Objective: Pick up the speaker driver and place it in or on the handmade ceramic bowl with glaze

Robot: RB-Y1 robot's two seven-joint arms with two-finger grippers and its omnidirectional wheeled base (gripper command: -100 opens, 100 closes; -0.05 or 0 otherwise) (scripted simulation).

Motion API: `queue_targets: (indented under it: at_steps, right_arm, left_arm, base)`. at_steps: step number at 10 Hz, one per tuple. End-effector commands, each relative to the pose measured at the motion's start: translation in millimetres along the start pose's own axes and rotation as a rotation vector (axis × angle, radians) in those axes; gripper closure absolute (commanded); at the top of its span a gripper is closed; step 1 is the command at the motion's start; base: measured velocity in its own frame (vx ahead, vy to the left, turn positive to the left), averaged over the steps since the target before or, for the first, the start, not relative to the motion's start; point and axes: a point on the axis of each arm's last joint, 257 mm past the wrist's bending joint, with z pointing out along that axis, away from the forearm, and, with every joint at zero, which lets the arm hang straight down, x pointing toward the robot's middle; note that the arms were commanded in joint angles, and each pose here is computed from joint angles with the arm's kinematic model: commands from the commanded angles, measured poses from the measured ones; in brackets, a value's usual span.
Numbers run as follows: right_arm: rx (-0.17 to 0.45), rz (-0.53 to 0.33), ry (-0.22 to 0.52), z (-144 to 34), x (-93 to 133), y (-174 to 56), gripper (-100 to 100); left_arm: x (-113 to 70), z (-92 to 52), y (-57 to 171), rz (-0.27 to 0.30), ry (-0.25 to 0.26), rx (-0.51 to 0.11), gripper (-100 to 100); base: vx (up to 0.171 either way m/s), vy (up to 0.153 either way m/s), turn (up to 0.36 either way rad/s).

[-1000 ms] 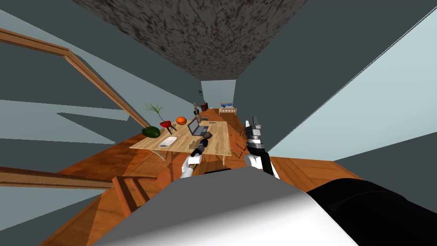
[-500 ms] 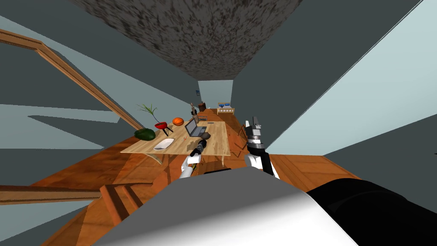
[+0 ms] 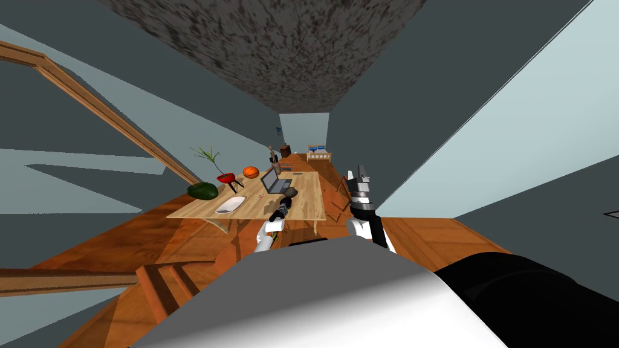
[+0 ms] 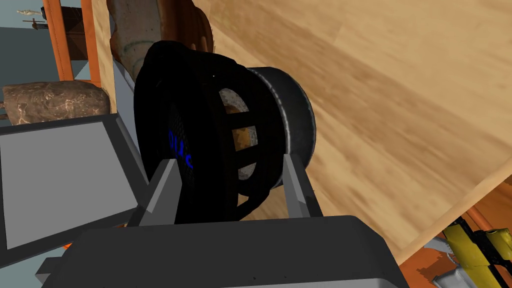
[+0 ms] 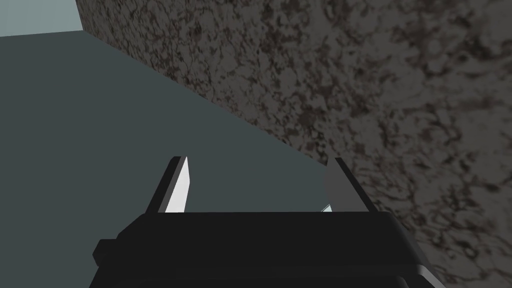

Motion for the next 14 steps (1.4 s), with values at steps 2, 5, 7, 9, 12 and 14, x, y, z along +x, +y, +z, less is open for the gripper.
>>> queue_targets:
  at_steps: [2,5,7,9,12,14]
  right_arm:
    - [0.000,0.000,0.000,0.0,0,0,0]
    - [0.000,0.000,0.000,0.0,0,0,0]
    - [0.000,0.000,0.000,0.0,0,0,0]
    - [0.000,0.000,0.000,0.0,0,0,0]
    - [0.000,0.000,0.000,0.1,0,0,0]
    - [0.000,0.000,0.000,0.1,0,0,0]
  left_arm:
    - [-0.1,0.0,0,-0.001,0.000,-0.001,100]
    - [13.0,-5.3,-2,0.015,0.023,-0.003,100]
    - [21.2,-9.0,-2,0.024,0.036,-0.006,100]
    - [21.1,-8.9,-1,0.024,0.036,-0.008,100]
    - [6.9,-7.4,-4,0.065,0.024,-0.020,100]
    - [5.7,-5.1,-8,0.088,0.026,-0.030,100]
  base:
    - [0.000,0.000,0.000]
    - [-0.007,-0.001,0.104]
    - [-0.012,-0.001,0.085]
    - [-0.006,-0.001,0.042]
    - [-0.087,0.001,-0.039]
    - [-0.181,0.020,-0.069]
